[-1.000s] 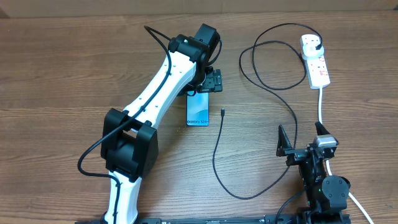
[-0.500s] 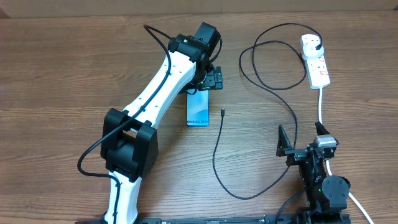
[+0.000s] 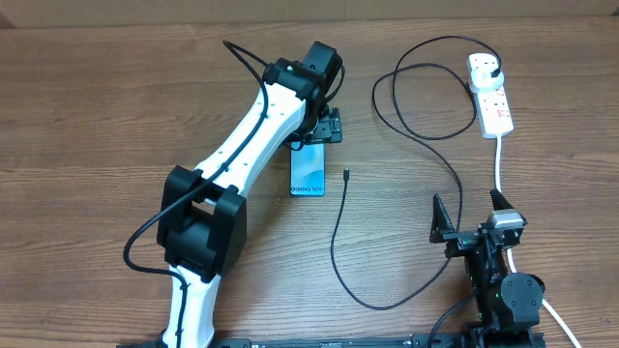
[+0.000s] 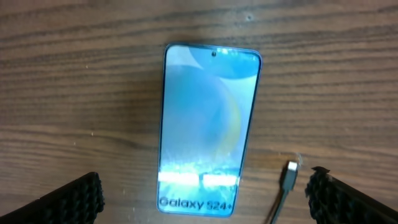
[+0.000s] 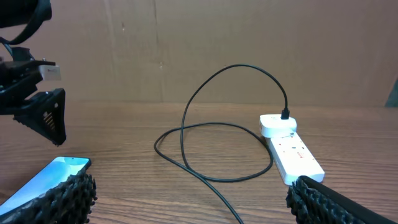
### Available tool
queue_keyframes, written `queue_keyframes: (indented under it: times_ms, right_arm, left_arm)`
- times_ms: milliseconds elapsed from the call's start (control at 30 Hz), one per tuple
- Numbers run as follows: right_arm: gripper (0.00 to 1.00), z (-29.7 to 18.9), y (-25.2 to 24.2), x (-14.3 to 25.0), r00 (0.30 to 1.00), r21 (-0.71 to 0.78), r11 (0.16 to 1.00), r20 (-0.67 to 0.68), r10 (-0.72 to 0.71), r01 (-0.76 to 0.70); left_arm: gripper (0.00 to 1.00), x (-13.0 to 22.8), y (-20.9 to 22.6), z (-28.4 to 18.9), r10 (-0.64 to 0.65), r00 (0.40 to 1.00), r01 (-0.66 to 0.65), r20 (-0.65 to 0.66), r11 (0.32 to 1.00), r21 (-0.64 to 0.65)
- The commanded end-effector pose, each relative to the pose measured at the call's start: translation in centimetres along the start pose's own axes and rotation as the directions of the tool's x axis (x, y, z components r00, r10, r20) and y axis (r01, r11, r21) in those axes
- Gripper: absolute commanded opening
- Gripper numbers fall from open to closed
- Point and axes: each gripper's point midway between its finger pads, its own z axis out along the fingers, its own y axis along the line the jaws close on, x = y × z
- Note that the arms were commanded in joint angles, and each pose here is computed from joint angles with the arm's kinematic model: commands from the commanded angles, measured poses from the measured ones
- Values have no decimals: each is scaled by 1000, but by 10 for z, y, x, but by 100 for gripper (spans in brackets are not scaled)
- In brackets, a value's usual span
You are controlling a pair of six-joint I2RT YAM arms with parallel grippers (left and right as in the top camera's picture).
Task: Plug charger to phone and switch on socket
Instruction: 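Lower the open left gripper down onto the phone's top edge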
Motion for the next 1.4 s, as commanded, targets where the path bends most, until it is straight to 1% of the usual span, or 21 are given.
queue_keyframes:
  times_ms: [0, 133, 400, 700, 1367]
  right_arm:
    - [100, 0, -1, 1, 1000, 2, 1000, 7, -1, 1]
    - [100, 0, -1, 1, 1000, 2, 1000, 7, -1, 1]
    - [100, 0, -1, 1, 1000, 2, 1000, 7, -1, 1]
    - [100, 0, -1, 1, 1000, 2, 1000, 7, -1, 1]
    - [100, 0, -1, 1, 1000, 2, 1000, 7, -1, 1]
  left_arm:
    - [100, 5, 6, 18, 3, 1000, -4, -9, 999, -46]
    - [100, 13, 6, 25, 13, 1000, -14, -24, 998, -57]
    - [100, 9, 2, 28, 12, 1000, -12, -4, 999, -42]
    - [100, 17, 7, 38, 19, 999, -21, -28, 998, -58]
    - [100, 24, 2, 52, 61, 998, -62, -21, 997, -48]
